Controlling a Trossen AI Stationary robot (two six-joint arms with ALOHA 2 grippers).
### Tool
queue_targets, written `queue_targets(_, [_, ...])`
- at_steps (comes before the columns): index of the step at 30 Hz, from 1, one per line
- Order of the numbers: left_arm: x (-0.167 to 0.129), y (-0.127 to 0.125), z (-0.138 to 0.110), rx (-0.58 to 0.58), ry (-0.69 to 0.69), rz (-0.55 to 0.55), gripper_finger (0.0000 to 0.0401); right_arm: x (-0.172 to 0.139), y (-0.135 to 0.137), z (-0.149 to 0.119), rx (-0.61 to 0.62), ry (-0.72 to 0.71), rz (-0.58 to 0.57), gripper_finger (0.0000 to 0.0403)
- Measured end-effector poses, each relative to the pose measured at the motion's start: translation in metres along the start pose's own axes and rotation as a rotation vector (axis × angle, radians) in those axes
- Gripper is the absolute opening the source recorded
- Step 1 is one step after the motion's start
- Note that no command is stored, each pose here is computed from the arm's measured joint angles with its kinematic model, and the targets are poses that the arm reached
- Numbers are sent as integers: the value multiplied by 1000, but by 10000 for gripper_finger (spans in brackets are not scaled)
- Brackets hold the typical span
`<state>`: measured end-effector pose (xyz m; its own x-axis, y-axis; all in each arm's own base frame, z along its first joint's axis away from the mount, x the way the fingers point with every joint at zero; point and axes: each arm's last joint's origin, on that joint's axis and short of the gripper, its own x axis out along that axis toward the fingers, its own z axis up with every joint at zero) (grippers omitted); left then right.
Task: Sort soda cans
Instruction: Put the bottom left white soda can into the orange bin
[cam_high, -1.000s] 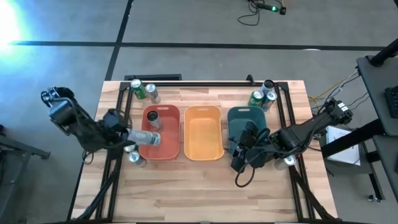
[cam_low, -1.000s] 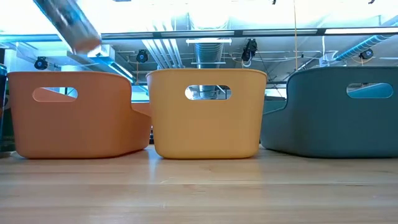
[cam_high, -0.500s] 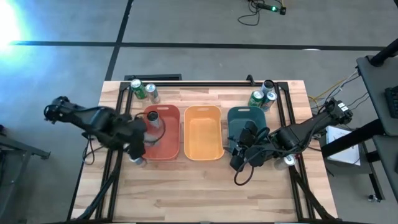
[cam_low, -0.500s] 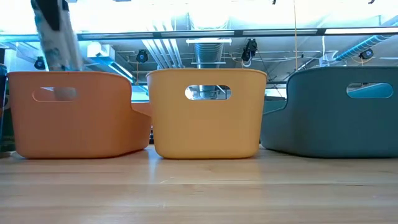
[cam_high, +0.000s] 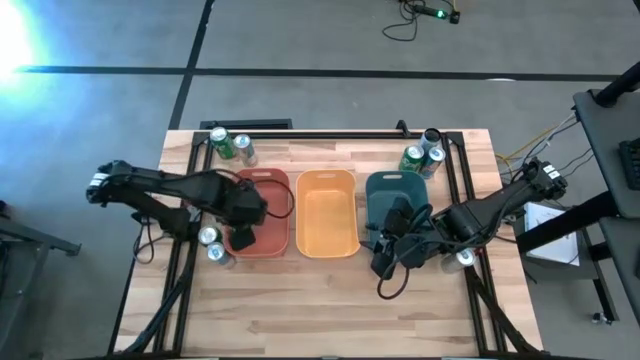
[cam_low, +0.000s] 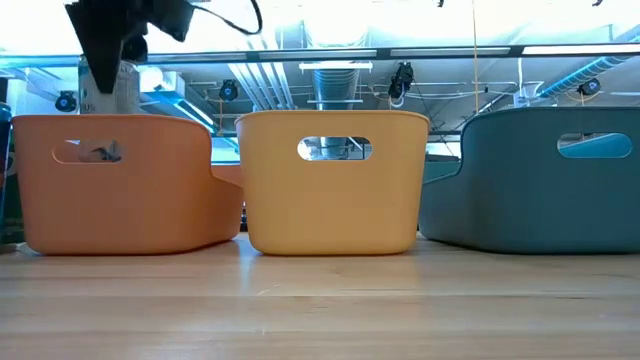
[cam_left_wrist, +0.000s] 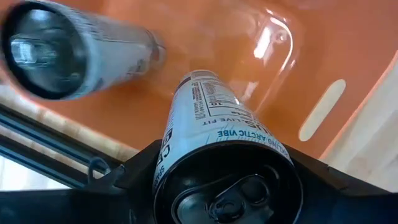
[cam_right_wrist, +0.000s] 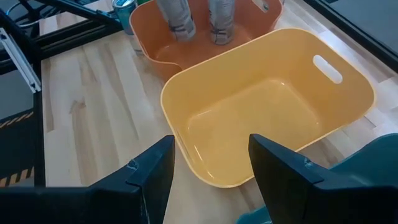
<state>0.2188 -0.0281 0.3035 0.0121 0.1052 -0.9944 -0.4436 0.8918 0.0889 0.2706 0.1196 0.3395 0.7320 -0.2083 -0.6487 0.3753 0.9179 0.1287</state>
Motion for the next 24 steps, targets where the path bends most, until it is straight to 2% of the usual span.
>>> queue_targets(10, [22,3,25,3,51,3,242,0,0,-1,16,18,16,201])
queue_targets(16, [34,18,26,-54,39,-107,243,-1,1,-2,40,29,17,201])
queue_targets(24, [49,31,21,-94,73,-100,243,-1,1,-2,40,29,15,201])
